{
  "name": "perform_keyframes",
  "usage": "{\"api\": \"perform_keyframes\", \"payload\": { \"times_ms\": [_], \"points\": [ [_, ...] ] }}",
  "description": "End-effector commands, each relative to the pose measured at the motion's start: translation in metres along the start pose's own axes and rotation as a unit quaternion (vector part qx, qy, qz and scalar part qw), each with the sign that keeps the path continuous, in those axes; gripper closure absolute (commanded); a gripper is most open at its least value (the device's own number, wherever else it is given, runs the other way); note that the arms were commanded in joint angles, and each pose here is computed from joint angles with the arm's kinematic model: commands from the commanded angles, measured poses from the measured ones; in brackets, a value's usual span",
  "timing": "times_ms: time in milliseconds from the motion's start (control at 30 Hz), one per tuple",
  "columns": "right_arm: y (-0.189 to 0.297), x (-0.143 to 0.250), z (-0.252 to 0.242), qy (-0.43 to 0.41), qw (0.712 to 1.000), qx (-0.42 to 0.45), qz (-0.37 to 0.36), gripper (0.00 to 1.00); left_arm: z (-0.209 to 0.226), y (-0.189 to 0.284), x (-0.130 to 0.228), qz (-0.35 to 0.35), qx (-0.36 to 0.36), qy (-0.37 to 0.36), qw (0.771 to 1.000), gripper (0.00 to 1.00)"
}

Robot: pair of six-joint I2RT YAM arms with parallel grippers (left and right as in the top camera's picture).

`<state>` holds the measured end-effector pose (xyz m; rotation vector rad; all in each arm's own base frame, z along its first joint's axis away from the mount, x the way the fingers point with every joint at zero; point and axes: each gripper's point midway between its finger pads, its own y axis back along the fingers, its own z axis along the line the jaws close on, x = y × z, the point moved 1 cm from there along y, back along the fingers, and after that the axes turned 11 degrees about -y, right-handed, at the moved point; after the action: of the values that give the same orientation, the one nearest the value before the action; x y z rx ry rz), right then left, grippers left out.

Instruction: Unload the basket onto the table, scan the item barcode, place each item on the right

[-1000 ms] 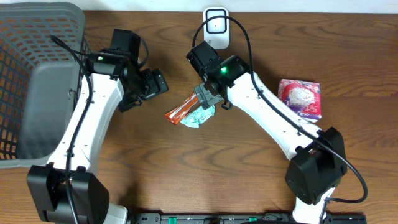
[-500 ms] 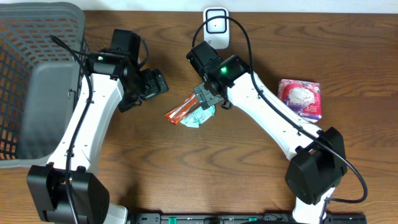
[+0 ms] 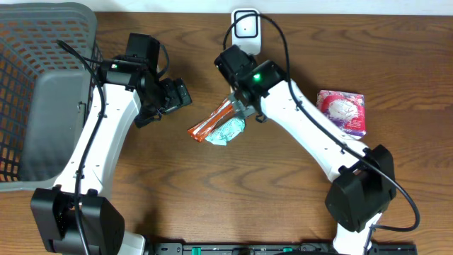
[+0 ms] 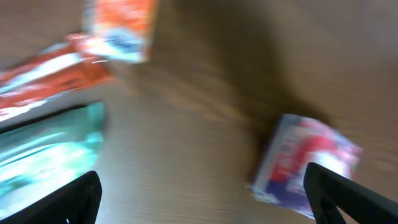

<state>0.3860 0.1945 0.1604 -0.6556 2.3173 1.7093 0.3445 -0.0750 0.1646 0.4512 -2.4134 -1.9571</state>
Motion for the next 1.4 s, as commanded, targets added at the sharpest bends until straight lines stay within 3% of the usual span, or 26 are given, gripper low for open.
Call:
{"api": "perform_keyframes", "payload": {
  "times_ms": [0, 400, 733, 1067, 1367],
  "points": [
    [0.014, -0.025, -0.06, -0.032, 0.993, 0.102, -0.048, 0.01, 0.001, 0.001, -0.002, -0.002, -0.005, -0.002, 1.0, 0.02],
    [-0.033, -0.011, -0.127, -0.16, 0.986, 0.019, 0.05, 0.01, 0.001, 0.001, -0.002, -0.002, -0.005, -0.002, 1.0, 0.02],
    [-0.055, -0.002, -0.157, -0.218, 0.973, -0.011, 0.076, 0.01, 0.001, 0.001, -0.002, -0.002, -0.005, -0.002, 1.0, 0.02],
    [-0.083, 0.024, -0.162, -0.221, 0.969, -0.009, 0.108, 0.01, 0.001, 0.001, -0.002, -0.002, -0.005, -0.002, 1.0, 0.02],
    [-0.121, 0.071, -0.145, -0.188, 0.971, 0.008, 0.146, 0.1, 0.001, 0.001, -0.002, -0.002, -0.005, -0.002, 1.0, 0.02]
  ]
}}
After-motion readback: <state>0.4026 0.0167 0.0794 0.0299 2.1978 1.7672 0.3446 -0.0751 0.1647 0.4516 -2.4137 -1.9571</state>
